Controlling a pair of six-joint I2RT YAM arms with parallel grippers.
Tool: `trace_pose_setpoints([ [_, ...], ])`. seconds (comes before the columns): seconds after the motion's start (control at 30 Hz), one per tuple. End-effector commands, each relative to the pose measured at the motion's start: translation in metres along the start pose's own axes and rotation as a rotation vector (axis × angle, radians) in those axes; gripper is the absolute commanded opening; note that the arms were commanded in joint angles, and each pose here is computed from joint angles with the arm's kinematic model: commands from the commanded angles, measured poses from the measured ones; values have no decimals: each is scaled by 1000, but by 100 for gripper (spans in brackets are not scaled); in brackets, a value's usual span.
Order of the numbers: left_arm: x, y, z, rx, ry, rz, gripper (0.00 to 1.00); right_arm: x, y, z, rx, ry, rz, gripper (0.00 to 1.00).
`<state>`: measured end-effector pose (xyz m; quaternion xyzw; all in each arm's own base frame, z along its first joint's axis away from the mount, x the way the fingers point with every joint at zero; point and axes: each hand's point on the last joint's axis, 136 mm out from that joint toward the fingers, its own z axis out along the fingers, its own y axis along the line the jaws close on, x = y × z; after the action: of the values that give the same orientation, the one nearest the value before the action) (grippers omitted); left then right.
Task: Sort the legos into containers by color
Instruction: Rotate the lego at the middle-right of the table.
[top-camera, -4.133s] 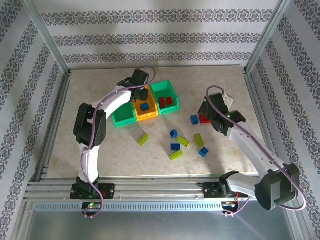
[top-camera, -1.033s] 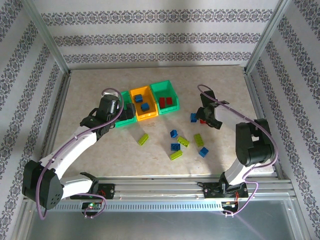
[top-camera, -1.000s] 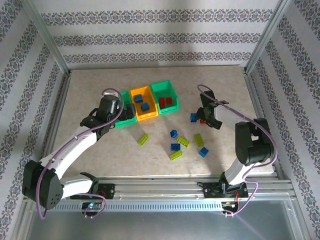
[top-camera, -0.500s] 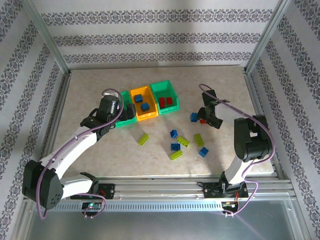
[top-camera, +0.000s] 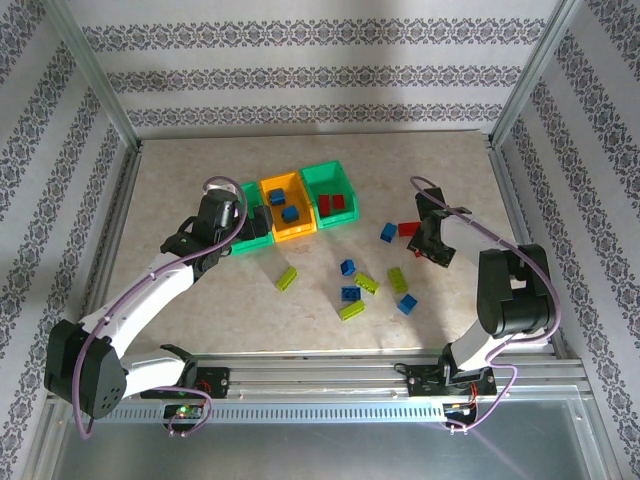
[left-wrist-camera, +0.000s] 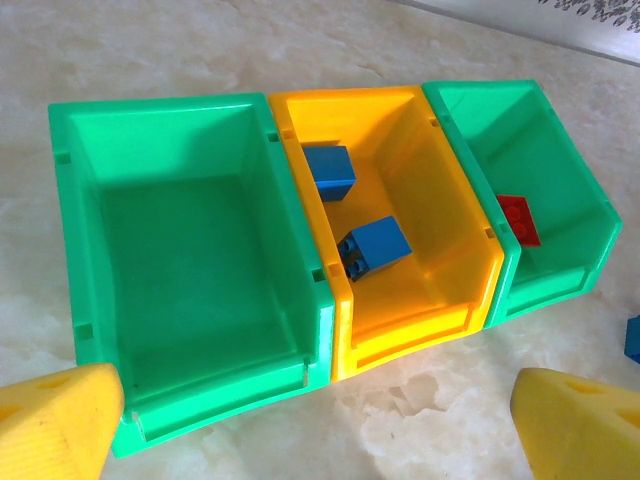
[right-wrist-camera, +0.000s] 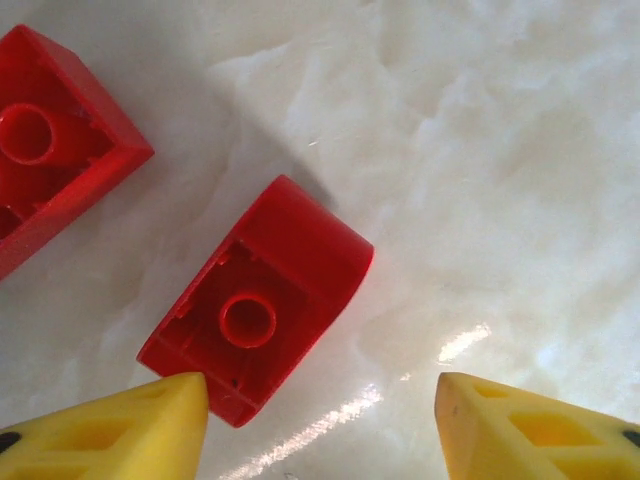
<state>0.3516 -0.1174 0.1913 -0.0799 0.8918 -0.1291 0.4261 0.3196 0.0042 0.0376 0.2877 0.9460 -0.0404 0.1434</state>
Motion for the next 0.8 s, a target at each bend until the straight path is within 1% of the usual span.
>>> trace_pose_setpoints([
  [0.0, -6, -4, 1, 22, -19, -19, 100, 2, -9, -9, 10, -12, 19, 60],
  [0.07, -5, -4, 2, 21, -17, -18, 100, 4, -3, -12, -36, -11, 42, 62],
  [0.13, -5, -4, 2, 21, -16, -19, 100, 5, 5, -14, -90, -13, 68, 67],
  [0.23, -5, -4, 2, 24, -17, -18, 100, 4, 14, -14, -129, -22, 93, 68],
  [0.5, -5, -4, 1, 22, -15, -16, 100, -4, 20, 0, -97, -15, 100, 71],
  [0.77, -6, -4, 0, 22, -16, -12, 100, -8, 24, 19, -73, 6, 102, 71],
])
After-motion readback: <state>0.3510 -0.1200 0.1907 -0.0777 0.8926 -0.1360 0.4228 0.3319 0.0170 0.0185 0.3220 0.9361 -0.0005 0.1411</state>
